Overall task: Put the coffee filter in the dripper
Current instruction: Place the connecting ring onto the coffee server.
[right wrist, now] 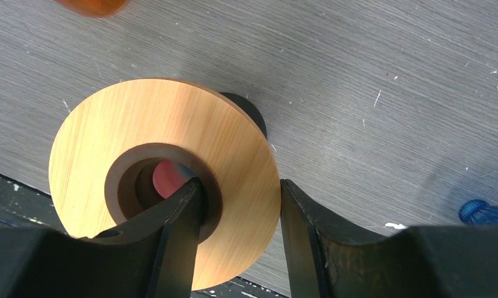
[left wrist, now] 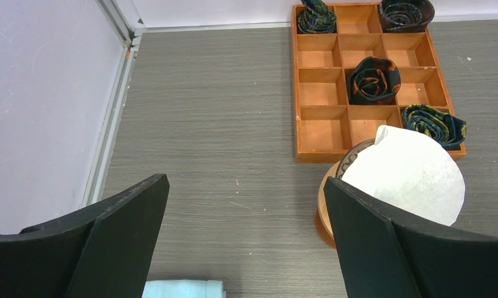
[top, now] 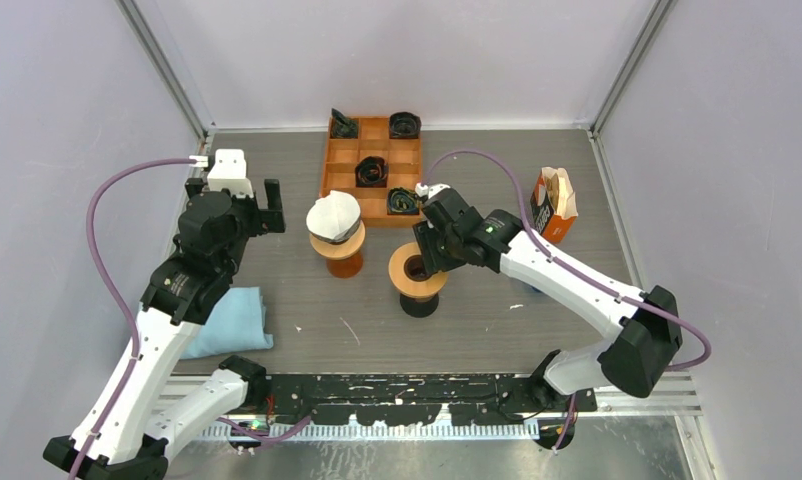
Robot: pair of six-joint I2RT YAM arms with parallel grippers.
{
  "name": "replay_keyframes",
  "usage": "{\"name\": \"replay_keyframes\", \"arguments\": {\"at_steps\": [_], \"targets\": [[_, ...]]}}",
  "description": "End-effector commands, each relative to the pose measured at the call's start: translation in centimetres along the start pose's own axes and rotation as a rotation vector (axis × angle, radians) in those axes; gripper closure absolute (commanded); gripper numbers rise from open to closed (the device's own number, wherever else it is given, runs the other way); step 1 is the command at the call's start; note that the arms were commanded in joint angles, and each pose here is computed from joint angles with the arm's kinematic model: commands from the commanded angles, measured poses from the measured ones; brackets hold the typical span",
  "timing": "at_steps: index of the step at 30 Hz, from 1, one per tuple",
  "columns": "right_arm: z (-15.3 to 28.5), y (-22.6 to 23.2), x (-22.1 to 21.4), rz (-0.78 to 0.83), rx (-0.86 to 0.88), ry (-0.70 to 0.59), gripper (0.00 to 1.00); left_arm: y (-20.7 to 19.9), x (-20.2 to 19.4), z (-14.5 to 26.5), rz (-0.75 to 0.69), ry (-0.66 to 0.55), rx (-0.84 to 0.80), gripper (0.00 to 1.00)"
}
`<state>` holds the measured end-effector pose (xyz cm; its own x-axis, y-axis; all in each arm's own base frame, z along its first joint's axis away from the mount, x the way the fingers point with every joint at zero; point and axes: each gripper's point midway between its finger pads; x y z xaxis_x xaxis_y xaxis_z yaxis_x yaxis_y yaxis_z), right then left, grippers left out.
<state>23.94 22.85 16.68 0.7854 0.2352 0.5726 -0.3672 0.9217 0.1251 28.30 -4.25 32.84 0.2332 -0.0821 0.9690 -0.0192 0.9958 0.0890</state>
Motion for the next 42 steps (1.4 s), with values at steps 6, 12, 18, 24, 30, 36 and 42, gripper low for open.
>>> {"name": "replay_keyframes", "arguments": {"at_steps": [6,12,18,24,30,36,42], "targets": [[-1.2,0.1,1.1,-0.021,-0.027,-0.048,0.60,0.4,2.1,0.2,0.028,-0.082,0.010,0.01],[-2.1,-0.3,0.2,-0.017,-0.046,-0.021,0.58,0.2,2.0,0.1,0.026,-0.078,0.005,0.01],[-2.4,-0.5,-0.1,-0.022,-0.054,-0.021,0.52,0.0,1.9,0.0,0.023,-0.072,-0.005,0.01],[-1.7,-0.3,0.3,-0.026,-0.038,-0.043,0.41,-0.1,1.8,-0.1,0.020,-0.066,-0.007,0.01],[0.1,0.0,1.2,-0.038,-0.004,-0.093,0.34,-0.2,1.7,-0.3,0.016,-0.061,-0.007,0.01],[2.2,-0.4,2.0,-0.054,-0.006,-0.145,0.24,-0.2,1.6,-0.4,0.014,-0.057,-0.007,0.01],[4.9,-3.7,2.6,-0.124,-0.128,-0.260,0.11,-0.2,1.8,-0.2,0.019,-0.063,-0.013,0.01]]}}
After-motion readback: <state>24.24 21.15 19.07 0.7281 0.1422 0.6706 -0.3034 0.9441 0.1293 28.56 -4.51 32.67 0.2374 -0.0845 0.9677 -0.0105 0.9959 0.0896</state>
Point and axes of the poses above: each gripper's point midway between its finger pads, its own z axis back along the fingers, its own y axis along the line the jaws close on, x = y × z, and after that the axes turned 2 degrees about -z, right-handed
